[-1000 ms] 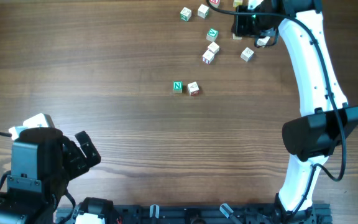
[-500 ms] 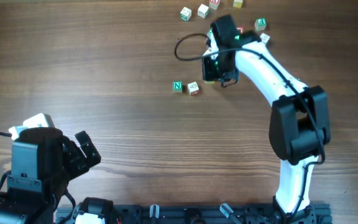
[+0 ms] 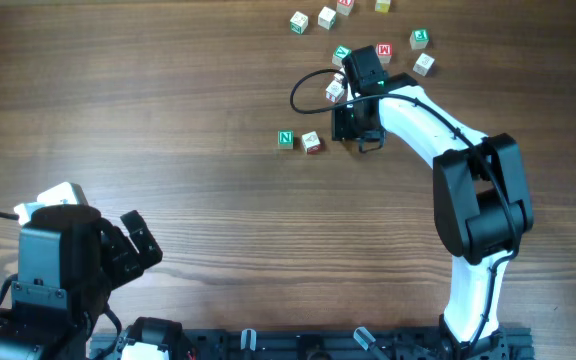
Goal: Form a circle
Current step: 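Carry the soccer-ball block toward the right end of the ice-cream block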
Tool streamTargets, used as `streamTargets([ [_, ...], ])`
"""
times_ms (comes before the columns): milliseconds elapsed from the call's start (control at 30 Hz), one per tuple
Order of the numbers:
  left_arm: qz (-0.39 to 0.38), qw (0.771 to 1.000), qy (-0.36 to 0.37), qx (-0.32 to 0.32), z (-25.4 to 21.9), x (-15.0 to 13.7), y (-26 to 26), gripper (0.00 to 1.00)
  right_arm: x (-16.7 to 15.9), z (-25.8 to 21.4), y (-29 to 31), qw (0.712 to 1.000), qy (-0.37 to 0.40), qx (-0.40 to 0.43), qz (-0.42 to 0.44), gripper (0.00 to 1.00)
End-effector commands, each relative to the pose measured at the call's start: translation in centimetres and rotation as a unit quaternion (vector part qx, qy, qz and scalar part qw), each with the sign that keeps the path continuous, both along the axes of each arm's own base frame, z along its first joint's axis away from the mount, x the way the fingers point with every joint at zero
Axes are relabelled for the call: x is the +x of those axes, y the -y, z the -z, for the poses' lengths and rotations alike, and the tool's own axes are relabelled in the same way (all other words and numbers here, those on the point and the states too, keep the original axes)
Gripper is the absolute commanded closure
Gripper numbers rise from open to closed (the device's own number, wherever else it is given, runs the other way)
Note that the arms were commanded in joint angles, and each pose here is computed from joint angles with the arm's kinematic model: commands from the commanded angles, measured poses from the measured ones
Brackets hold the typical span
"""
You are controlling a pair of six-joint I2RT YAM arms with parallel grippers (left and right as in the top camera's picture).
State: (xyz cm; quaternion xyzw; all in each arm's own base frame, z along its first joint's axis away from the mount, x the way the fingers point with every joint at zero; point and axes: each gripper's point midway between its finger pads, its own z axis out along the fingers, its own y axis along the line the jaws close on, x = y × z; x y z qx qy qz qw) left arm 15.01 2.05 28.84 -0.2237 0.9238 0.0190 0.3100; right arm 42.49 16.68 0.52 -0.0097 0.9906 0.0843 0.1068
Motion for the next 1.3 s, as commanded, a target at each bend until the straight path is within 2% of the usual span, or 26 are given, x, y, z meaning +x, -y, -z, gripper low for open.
streamTargets([
  [0,-0.013,1.0,0.002,0.003,0.0,0.0,-0.4,0.0,0.0,-2.0,0.5,1.0,0.006,-0.005,0.021,0.44],
  [100,-0.013,1.0,0.002,0.003,0.0,0.0,-0.4,0.0,0.2,-6.0,0.4,0.999,0.037,0.008,0.021,0.42],
  [200,-0.013,1.0,0.002,0.003,0.0,0.0,-0.4,0.0,0.6,-11.4,0.3,0.995,0.096,0.031,0.025,0.24],
  [300,-0.013,1.0,0.002,0.003,0.0,0.0,-0.4,0.0,1.2,-14.2,0.7,0.989,0.138,0.034,0.042,0.19],
  [333,-0.013,1.0,0.002,0.003,0.0,0.0,-0.4,0.0,1.5,-14.3,1.3,0.987,0.148,0.021,0.053,0.21],
  [367,-0.013,1.0,0.002,0.003,0.0,0.0,-0.4,0.0,1.9,-14.1,2.0,0.986,0.154,0.004,0.068,0.28],
  [433,-0.013,1.0,0.002,0.003,0.0,0.0,-0.4,0.0,2.2,-12.5,3.5,0.982,0.15,-0.03,0.109,0.54],
  [500,-0.013,1.0,0.002,0.003,0.0,0.0,-0.4,0.0,2.1,-9.9,4.9,0.978,0.134,-0.049,0.152,0.7],
  [600,-0.013,1.0,0.002,0.003,0.0,0.0,-0.4,0.0,2.2,-5.7,6.1,0.975,0.111,-0.049,0.186,0.8],
  [667,-0.013,1.0,0.002,0.003,0.0,0.0,-0.4,0.0,1.7,-2.6,6.0,0.972,0.081,-0.033,0.216,0.91],
  [800,-0.013,1.0,0.002,0.003,0.0,0.0,-0.4,0.0,2.4,-1.5,5.1,0.974,0.089,-0.012,0.208,0.92],
  [900,-0.013,1.0,0.002,0.003,0.0,0.0,-0.4,0.0,2.5,-0.6,5.1,0.976,0.097,-0.012,0.197,0.89],
  [1000,-0.013,1.0,0.002,0.003,0.0,0.0,-0.4,0.0,2.8,-0.2,4.5,0.985,0.107,-0.016,0.138,0.87],
  [1133,-0.013,1.0,0.002,0.003,0.0,0.0,-0.4,0.0,2.6,1.0,4.3,0.988,0.098,-0.018,0.119,0.87],
  [1267,-0.013,1.0,0.002,0.003,0.0,0.0,-0.4,0.0,2.6,1.4,2.6,0.994,0.097,0.006,0.048,0.87],
])
